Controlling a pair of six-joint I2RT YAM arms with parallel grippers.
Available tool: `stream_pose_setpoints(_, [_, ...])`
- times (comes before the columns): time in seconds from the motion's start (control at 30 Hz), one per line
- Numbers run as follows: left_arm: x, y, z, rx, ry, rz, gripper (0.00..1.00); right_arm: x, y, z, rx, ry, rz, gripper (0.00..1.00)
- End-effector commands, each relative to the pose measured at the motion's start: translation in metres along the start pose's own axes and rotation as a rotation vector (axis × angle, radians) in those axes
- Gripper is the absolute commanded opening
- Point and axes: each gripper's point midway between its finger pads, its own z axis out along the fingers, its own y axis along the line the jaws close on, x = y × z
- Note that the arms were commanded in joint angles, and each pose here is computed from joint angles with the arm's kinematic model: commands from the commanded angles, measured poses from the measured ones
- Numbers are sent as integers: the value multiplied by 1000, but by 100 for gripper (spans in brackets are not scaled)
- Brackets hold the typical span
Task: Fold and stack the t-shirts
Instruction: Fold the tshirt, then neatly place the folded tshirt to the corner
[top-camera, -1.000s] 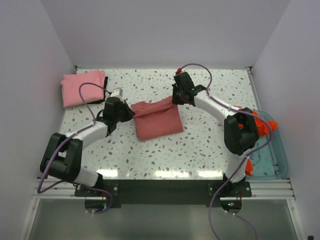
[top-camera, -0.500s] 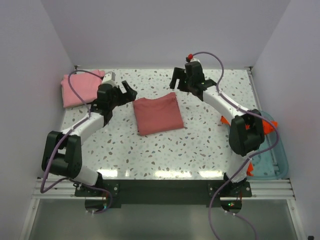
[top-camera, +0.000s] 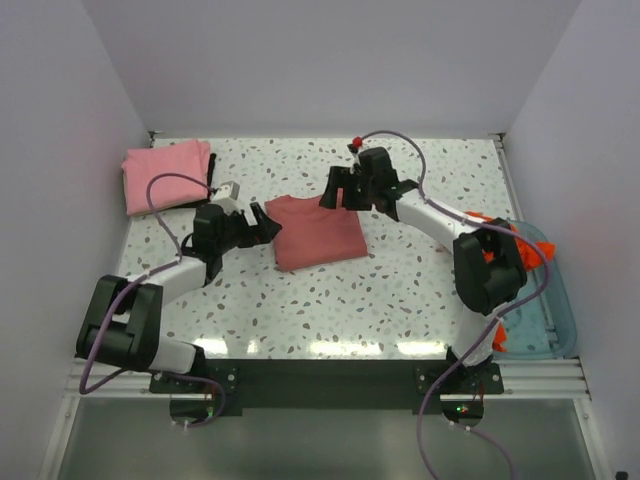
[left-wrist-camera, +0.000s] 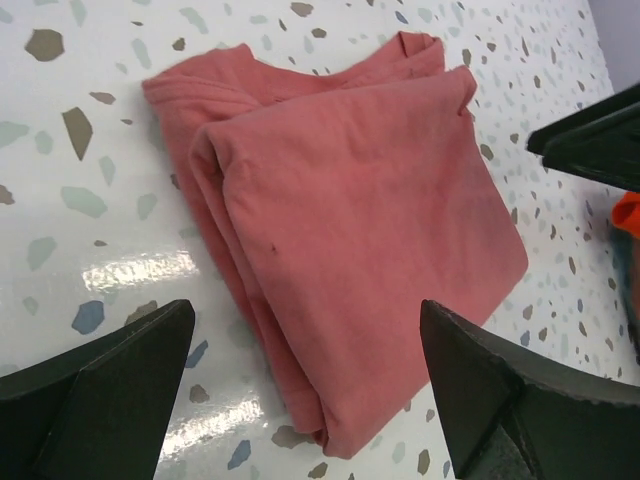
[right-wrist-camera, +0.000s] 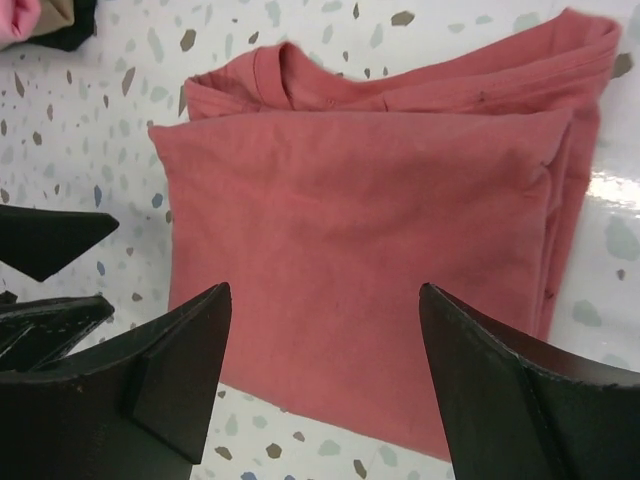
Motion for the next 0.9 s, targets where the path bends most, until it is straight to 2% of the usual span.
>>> stream_pose_setpoints(0.0, [-2,-26,-3,163,-40,50,100,22,6,15,-73,68,-6,79])
stream_pose_setpoints(0.27, [32,-16,3,175,45,-14,100,80,-35,43,37,244,30,77])
stream_pose_setpoints(0.47, [43,-8,5,155,68,-27,100,124,-60,45,115,357,80,77])
stream_pose_setpoints(0.63, [43,-4,13,138,70,-53,100,146,-66,42,127,409,114,76])
stream_pose_setpoints(0.87, [37,-4,37,146,84,-118,100,149,-73,25,190,474,80,76])
